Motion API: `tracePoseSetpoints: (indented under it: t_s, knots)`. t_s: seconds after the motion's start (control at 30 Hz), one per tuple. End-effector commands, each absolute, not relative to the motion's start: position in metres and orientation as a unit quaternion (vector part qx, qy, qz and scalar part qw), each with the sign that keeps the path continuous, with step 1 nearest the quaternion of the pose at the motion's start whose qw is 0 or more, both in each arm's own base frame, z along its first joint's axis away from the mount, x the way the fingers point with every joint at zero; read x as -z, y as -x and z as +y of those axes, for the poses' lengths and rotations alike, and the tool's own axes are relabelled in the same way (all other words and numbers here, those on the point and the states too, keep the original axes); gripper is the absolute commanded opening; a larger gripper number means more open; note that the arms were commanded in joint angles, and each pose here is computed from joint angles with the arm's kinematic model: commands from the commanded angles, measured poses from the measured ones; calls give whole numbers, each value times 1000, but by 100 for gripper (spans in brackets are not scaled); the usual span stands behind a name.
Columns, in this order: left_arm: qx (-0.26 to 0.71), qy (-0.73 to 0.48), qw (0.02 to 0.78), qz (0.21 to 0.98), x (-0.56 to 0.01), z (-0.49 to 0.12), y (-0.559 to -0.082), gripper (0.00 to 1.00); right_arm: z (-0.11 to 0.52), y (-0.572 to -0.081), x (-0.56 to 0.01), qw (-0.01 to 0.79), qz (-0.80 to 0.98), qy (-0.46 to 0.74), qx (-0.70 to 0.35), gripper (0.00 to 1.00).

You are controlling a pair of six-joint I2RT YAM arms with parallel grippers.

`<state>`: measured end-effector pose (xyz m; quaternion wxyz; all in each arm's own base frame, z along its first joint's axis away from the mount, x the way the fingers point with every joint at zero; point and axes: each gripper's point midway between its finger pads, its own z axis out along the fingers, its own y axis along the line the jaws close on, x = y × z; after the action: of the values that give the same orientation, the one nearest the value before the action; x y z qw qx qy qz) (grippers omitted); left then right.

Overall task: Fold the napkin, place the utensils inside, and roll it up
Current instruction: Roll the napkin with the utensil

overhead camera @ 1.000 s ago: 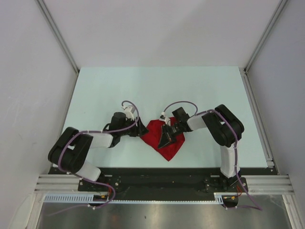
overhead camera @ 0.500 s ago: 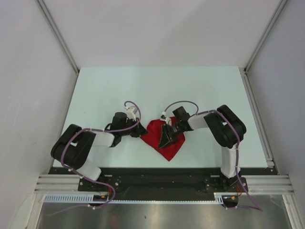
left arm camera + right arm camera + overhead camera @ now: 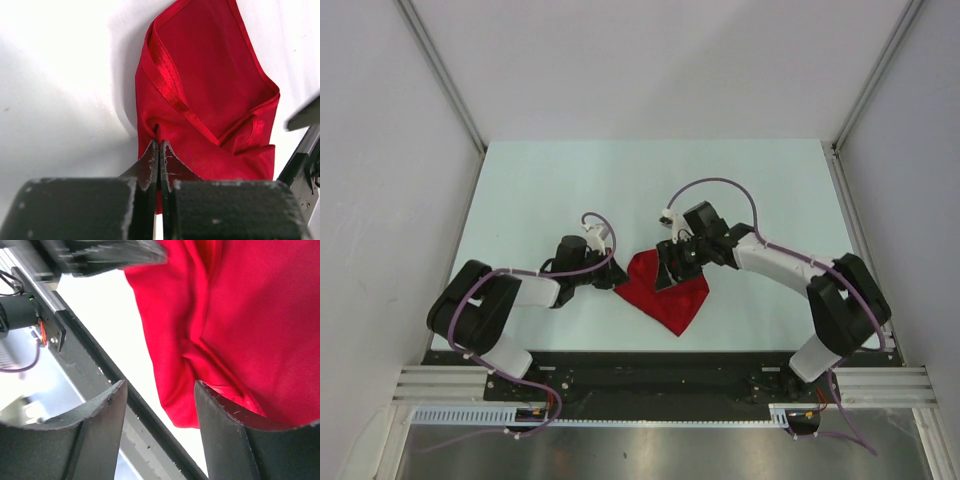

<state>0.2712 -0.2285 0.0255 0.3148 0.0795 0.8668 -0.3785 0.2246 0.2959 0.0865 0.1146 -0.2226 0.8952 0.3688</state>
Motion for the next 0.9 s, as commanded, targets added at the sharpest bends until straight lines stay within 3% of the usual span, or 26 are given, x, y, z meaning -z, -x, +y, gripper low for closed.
tracePoseSetpoints:
  t_s: [0.0,0.07,0.17,0.87]
  knots:
    - [376,-99,318,865,-31,-233,-273,0,308,-230,-118,238,882,289,-286,63]
    - [376,-99,316,866,-30,-233,-273,0,306,-236,-112,278,879,302,-242,70]
    - [376,-99,315,866,-29,-233,-273,0,307,-232,-92,282,877,316,-225,72]
    - [371,-96,310,870,-25,-233,-274,0,324,-192,-32,280,868,376,-164,71]
